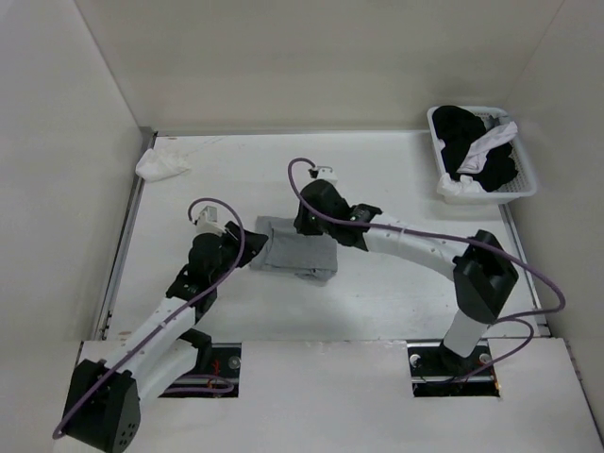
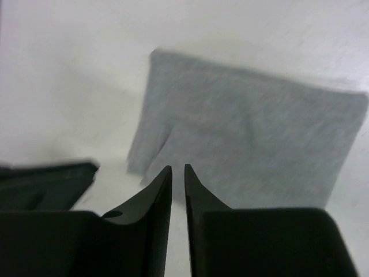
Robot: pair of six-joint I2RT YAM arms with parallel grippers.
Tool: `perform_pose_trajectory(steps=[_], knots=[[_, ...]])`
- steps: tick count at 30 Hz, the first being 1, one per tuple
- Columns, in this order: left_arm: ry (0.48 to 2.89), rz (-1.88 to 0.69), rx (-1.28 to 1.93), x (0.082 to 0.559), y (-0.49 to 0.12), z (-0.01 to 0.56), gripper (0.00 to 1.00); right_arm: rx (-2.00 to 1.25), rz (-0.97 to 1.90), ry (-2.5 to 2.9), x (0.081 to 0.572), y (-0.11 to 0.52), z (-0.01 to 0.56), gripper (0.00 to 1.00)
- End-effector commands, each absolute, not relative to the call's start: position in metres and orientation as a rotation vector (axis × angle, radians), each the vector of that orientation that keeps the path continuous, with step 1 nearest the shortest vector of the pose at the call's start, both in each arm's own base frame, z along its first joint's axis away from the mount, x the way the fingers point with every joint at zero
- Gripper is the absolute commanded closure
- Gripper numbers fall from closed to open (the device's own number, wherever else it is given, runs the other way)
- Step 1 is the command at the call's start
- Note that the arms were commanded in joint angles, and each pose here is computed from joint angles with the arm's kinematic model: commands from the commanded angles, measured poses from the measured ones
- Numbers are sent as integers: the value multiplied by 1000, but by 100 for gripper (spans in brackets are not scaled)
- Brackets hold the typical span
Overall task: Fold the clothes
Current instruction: Fold the tank top
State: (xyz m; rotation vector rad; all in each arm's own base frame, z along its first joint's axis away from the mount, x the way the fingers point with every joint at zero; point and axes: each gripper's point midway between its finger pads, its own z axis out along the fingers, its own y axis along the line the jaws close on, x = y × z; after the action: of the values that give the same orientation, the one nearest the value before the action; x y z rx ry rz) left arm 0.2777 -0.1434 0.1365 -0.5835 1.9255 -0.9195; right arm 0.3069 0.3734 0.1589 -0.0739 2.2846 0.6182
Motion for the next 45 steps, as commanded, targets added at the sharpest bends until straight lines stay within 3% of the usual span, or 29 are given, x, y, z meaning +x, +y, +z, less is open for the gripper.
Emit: perform_pose_trajectory(steps=[1, 4, 17, 29, 32, 37, 40, 45], knots=[[1889, -866, -507, 282, -150, 139, 63, -136, 658, 2291, 324, 387, 139, 75], [1962, -801, -491, 275, -153, 112, 63, -171, 670, 2252, 342, 398, 150, 60], [2128, -662, -460, 282, -157, 41, 58, -293, 682, 2335, 383, 440, 111, 57], [2135, -702, -476, 272, -157, 33, 77, -321, 545, 2372, 400, 439, 76, 53], [2136, -710, -472, 271, -159, 34, 82, -321, 512, 2371, 404, 439, 70, 55], [2120, -729, -474, 269, -159, 41, 87, -297, 485, 2358, 411, 439, 68, 82], [2105, -744, -471, 268, -160, 48, 91, -271, 487, 2328, 416, 440, 77, 93], [2058, -780, -483, 265, -159, 68, 93, -245, 549, 2263, 416, 448, 105, 99]])
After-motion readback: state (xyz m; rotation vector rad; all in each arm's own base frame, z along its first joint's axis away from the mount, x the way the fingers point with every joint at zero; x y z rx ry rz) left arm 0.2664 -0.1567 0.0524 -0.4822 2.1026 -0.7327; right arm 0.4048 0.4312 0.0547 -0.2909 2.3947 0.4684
